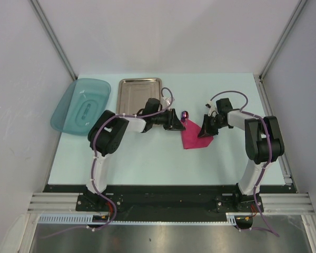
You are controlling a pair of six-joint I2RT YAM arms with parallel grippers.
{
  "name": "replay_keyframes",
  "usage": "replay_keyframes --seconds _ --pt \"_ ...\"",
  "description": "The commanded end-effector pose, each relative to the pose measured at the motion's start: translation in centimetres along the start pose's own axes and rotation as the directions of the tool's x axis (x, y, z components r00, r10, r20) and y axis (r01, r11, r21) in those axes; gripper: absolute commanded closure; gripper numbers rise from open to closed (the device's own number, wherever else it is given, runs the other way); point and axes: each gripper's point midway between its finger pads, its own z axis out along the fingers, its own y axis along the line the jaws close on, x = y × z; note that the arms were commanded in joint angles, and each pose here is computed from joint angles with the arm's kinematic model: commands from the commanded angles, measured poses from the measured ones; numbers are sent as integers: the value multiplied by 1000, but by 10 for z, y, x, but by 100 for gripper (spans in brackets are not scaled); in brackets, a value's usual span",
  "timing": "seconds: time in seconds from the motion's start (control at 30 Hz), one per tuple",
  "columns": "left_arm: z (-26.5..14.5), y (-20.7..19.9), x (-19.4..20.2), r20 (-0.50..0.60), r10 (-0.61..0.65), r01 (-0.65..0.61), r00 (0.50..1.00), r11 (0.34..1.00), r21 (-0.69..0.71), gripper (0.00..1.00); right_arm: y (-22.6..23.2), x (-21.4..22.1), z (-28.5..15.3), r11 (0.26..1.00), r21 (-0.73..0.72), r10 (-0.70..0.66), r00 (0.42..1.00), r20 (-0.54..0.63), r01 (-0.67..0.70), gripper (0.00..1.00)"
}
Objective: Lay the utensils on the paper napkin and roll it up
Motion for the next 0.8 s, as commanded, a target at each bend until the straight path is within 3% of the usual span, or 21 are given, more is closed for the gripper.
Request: replay_keyframes --seconds 0.0,0.47,0.5,0.6,0.77 --pt "16 -7 -19 40 26 -28 999 999 30 66 0 -1 -5 1000 16 -22 1000 12 22 100" --pt "28 48 9 -11 -40 39 999 994 -100 73 8 -10 -14 1000 11 -30 999 35 29 100" --pt "29 49 11 -15 -43 42 999 994 -105 74 11 -9 -16 1000 -3 -31 999 31 31 89" --pt "29 51 10 -17 -37 35 999 993 -114 76 27 -18 -27 997 -52 -45 997 65 49 72" --pt "29 51 10 -21 -29 26 999 992 -123 77 58 -25 -44 987 -121 -87 989 123 102 65"
